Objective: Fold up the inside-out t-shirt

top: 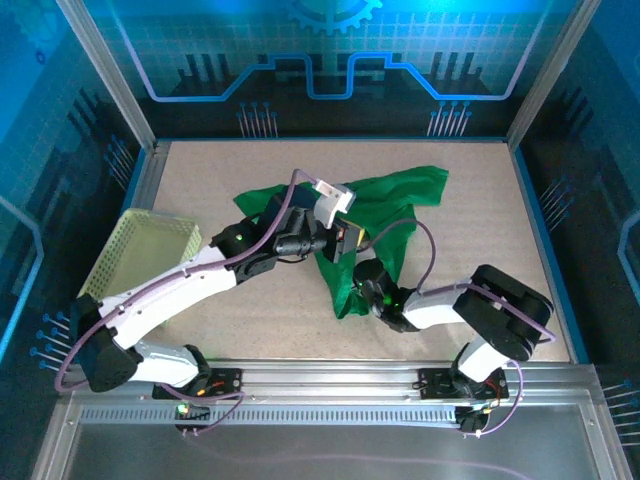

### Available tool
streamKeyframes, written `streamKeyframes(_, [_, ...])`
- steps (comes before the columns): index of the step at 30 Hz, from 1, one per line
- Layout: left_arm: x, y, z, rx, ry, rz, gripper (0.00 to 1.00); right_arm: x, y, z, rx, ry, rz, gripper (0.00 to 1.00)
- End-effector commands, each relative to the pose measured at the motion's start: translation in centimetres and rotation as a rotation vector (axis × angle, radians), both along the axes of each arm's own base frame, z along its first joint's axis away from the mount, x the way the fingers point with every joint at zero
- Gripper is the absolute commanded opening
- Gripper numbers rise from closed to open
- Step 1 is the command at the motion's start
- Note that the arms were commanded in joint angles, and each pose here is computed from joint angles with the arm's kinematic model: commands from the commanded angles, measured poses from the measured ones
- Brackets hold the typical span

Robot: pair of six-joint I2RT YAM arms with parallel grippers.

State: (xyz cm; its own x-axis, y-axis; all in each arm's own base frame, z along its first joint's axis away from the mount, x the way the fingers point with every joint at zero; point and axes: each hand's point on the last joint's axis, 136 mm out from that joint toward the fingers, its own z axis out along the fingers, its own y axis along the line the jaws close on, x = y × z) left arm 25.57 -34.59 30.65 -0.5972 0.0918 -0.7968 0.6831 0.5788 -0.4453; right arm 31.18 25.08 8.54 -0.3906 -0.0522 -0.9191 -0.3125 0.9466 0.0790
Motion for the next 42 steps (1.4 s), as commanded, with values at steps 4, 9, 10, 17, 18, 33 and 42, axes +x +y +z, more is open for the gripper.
streamKeyframes(4, [-2.2,-1.2,4.6,-0.112,-0.047,-0.078,0.00,2.6,0.7,-0.2,0.080,0.048,-0.043,0.72])
streamKeyframes(9, [-2.7,-0.8,4.5,-0.094,-0.068,-0.083,0.00,3.8,0.0,-0.7,0.189,0.133,-0.050,0.72])
streamKeyframes(10, [-2.7,-0.6,4.4,-0.088,-0.075,-0.078,0.00,3.9,-0.2,-0.6,0.219,0.143,-0.050,0.72])
streamKeyframes(17, [-3.0,0.2,3.3,-0.051,-0.090,-0.081,0.00,3.6,-0.4,-0.3,0.312,0.180,-0.019,0.72])
streamKeyframes(18, [-3.2,0.0,3.3,-0.056,-0.086,-0.096,0.00,3.7,-0.4,-0.3,0.319,0.191,-0.029,0.72])
streamKeyframes(33, [-2.1,-4.6,4.2,-0.087,-0.001,-0.115,0.00,4.8,-2.1,1.7,0.156,0.102,-0.432,0.76])
streamKeyframes(42, [-3.4,-4.0,5.5,-0.127,-0.045,-0.146,0.00,6.9,-2.5,-0.4,0.250,0.227,-0.391,0.74])
